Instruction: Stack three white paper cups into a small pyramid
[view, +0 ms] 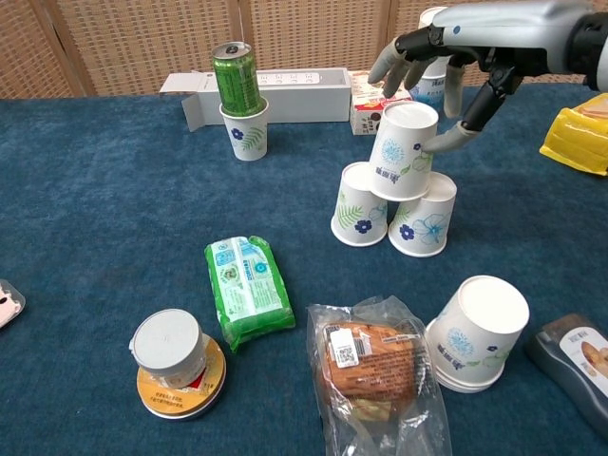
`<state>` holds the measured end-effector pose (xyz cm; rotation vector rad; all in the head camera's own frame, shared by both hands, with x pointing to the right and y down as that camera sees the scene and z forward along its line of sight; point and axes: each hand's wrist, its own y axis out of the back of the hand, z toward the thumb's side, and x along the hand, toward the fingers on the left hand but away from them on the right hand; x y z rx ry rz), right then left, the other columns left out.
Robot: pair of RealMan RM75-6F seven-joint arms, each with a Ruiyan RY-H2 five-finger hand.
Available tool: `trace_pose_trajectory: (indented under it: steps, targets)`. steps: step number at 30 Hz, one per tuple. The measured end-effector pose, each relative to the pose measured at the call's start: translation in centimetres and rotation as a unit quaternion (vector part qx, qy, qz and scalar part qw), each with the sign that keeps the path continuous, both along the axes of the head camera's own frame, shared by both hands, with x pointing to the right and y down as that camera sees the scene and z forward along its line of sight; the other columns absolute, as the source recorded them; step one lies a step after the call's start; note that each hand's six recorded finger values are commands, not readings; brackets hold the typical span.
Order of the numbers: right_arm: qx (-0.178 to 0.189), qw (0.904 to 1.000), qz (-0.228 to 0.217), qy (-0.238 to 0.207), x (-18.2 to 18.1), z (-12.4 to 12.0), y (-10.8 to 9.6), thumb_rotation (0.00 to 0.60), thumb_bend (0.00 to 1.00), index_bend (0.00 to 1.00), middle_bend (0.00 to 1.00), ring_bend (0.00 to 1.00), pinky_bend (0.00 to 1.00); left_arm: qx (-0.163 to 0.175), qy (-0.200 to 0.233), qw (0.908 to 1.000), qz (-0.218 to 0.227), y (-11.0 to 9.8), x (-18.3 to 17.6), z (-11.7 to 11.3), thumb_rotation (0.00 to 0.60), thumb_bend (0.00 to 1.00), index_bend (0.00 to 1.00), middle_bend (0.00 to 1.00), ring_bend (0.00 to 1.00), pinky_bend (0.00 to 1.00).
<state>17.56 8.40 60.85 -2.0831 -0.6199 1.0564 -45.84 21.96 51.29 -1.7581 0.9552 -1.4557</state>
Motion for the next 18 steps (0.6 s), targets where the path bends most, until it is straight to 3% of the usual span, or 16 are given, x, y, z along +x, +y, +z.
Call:
trace_pose_trajectory:
  steps: [11, 18]
  targets:
    - [0.035, 0.9981, 0.034, -0.036, 1.2, -2.6, -1.7, 0.600, 0.29, 0.20, 0.20, 0.16, 0.47, 0.001, 0.003, 1.0000, -0.001, 0.0, 0.0, -0.1, 0.600, 0.32, 0.02, 0.00, 0.00, 0.00]
    - [0.105, 0.9888, 0.058, -0.089, 2.9, -5.4, -3.1, 0.600, 0.28, 0.23, 0.21, 0.18, 0.47, 0.000, 0.005, 1.0000, 0.000, 0.1, 0.0, -0.2, 0.600, 0.32, 0.02, 0.00, 0.00, 0.00]
